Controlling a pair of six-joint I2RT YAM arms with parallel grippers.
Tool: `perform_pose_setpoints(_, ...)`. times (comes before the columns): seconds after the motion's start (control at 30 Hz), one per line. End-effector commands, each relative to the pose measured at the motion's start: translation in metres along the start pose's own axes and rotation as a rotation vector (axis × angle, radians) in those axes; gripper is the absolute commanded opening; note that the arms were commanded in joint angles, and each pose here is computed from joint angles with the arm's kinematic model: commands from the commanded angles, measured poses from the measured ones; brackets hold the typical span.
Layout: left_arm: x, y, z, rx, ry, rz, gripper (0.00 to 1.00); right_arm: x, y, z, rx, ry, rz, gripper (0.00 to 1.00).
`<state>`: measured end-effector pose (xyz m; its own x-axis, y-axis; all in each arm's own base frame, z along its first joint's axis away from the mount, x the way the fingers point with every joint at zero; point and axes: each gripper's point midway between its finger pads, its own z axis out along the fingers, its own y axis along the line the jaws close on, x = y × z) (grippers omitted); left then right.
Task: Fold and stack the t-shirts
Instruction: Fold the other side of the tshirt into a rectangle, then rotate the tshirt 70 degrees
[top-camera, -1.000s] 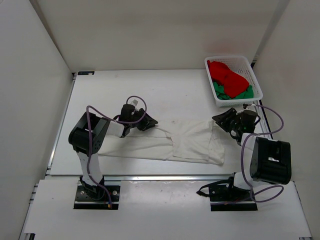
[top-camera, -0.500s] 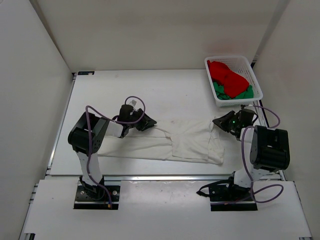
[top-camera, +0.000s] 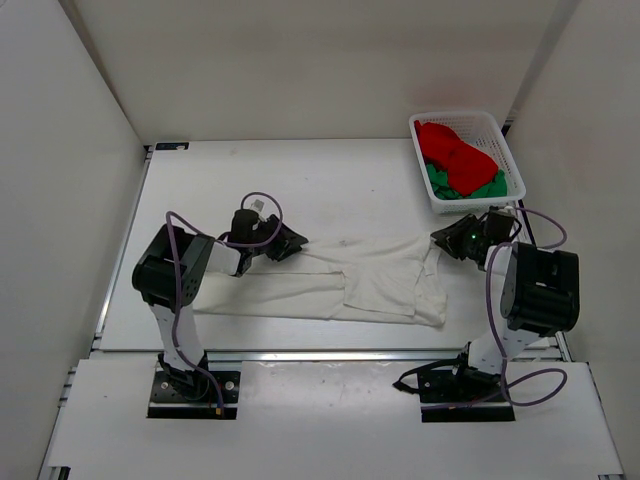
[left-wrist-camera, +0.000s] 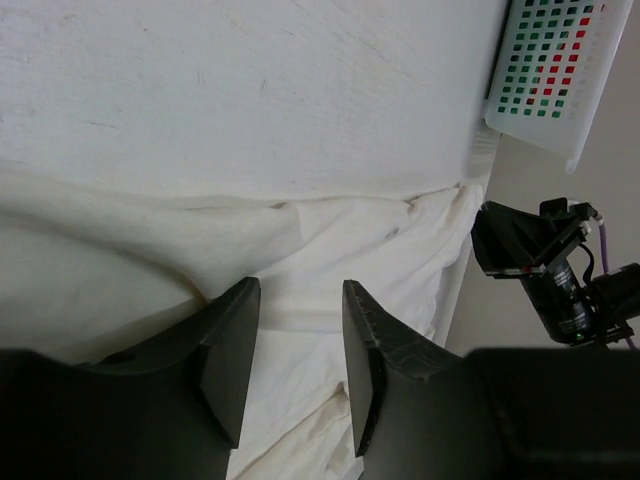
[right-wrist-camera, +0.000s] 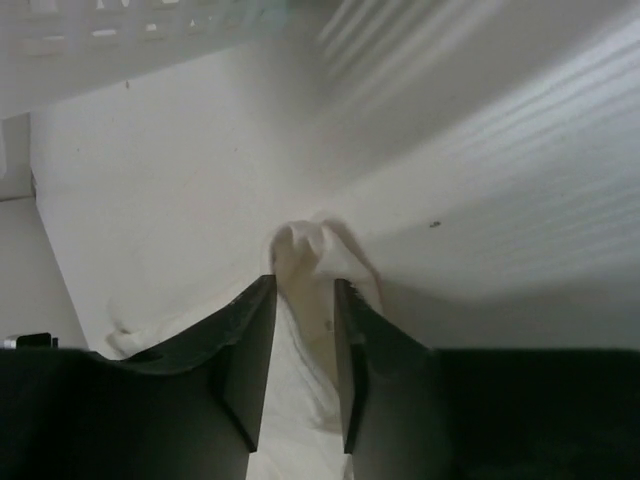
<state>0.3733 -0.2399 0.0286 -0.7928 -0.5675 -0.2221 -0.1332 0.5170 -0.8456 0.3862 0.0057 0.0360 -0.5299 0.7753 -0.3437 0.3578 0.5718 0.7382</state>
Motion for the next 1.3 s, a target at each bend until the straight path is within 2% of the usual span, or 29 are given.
perform_pose_setpoints(0.0,-0.004,-0.014,-0.013,0.011,-0.030,0.030,0.51,-0.022,0.024,-0.017,-0.022,-0.073,-0.049,0.30)
perform_pose_setpoints(0.13,-0.007,-0.062,-0.032,0.087,-0.062,0.129,0.51,-0.018,0.058,-0.041,0.044,-0.160,-0.234,0.31)
perform_pose_setpoints(0.3,0.013,-0.082,-0.061,0.097,-0.071,0.256,0.50,0.069,0.083,-0.036,0.013,0.017,-0.416,0.08)
perform_pose_setpoints(0.37,0.024,-0.076,-0.069,0.081,-0.049,0.272,0.49,0.101,0.072,-0.031,0.044,0.126,-0.451,0.01)
perform_pose_setpoints(0.5,0.030,-0.066,-0.093,0.074,-0.054,0.293,0.46,0.136,0.064,-0.011,0.066,0.246,-0.477,0.00)
perform_pose_setpoints(0.67,0.019,-0.057,-0.119,0.067,-0.079,0.302,0.46,0.139,0.075,0.040,0.104,0.348,-0.517,0.00)
perform_pose_setpoints(0.7,0.013,-0.054,-0.123,0.061,-0.096,0.296,0.46,0.149,0.061,0.050,0.135,0.405,-0.498,0.00)
perform_pose_setpoints(0.73,0.012,-0.056,-0.127,0.069,-0.104,0.301,0.45,0.141,0.083,0.064,0.091,0.393,-0.503,0.00)
perform_pose_setpoints(0.8,0.007,-0.051,-0.135,0.053,-0.120,0.309,0.46,0.142,0.100,0.092,0.060,0.418,-0.504,0.00)
perform_pose_setpoints(0.87,0.001,-0.047,-0.144,0.041,-0.144,0.303,0.46,0.141,0.129,0.137,0.031,0.442,-0.524,0.00)
perform_pose_setpoints(0.9,0.000,-0.045,-0.147,0.034,-0.144,0.310,0.46,0.158,0.114,0.152,0.068,0.519,-0.525,0.00)
perform_pose_setpoints(0.93,0.000,-0.040,-0.149,0.016,-0.144,0.303,0.46,0.143,0.168,0.168,-0.029,0.465,-0.566,0.00)
perform_pose_setpoints(0.97,0.001,-0.038,-0.151,0.014,-0.143,0.301,0.47,0.135,0.194,0.188,-0.053,0.451,-0.585,0.00)
perform_pose_setpoints(1.0,0.000,-0.037,-0.153,0.009,-0.148,0.302,0.46,0.159,0.172,0.208,-0.006,0.534,-0.583,0.00)
perform_pose_setpoints(1.03,0.002,-0.033,-0.153,-0.006,-0.140,0.293,0.47,0.129,0.254,0.210,-0.155,0.406,-0.639,0.01)
perform_pose_setpoints(1.07,0.003,-0.030,-0.154,-0.014,-0.135,0.289,0.47,0.117,0.291,0.219,-0.243,0.338,-0.644,0.06)
perform_pose_setpoints(1.1,0.002,-0.031,-0.155,-0.016,-0.139,0.293,0.46,0.107,0.341,0.200,-0.422,0.292,-0.651,0.07)
perform_pose_setpoints(1.13,0.006,-0.025,-0.155,-0.041,-0.122,0.285,0.47,0.121,0.312,0.211,-0.378,0.365,-0.574,0.14)
perform_pose_setpoints(1.2,0.008,-0.020,-0.157,-0.057,-0.125,0.284,0.47,0.097,0.351,0.174,-0.466,0.275,-0.616,0.22)
perform_pose_setpoints(1.27,0.009,-0.017,-0.158,-0.066,-0.129,0.282,0.47,0.090,0.380,0.140,-0.509,0.229,-0.724,0.35)
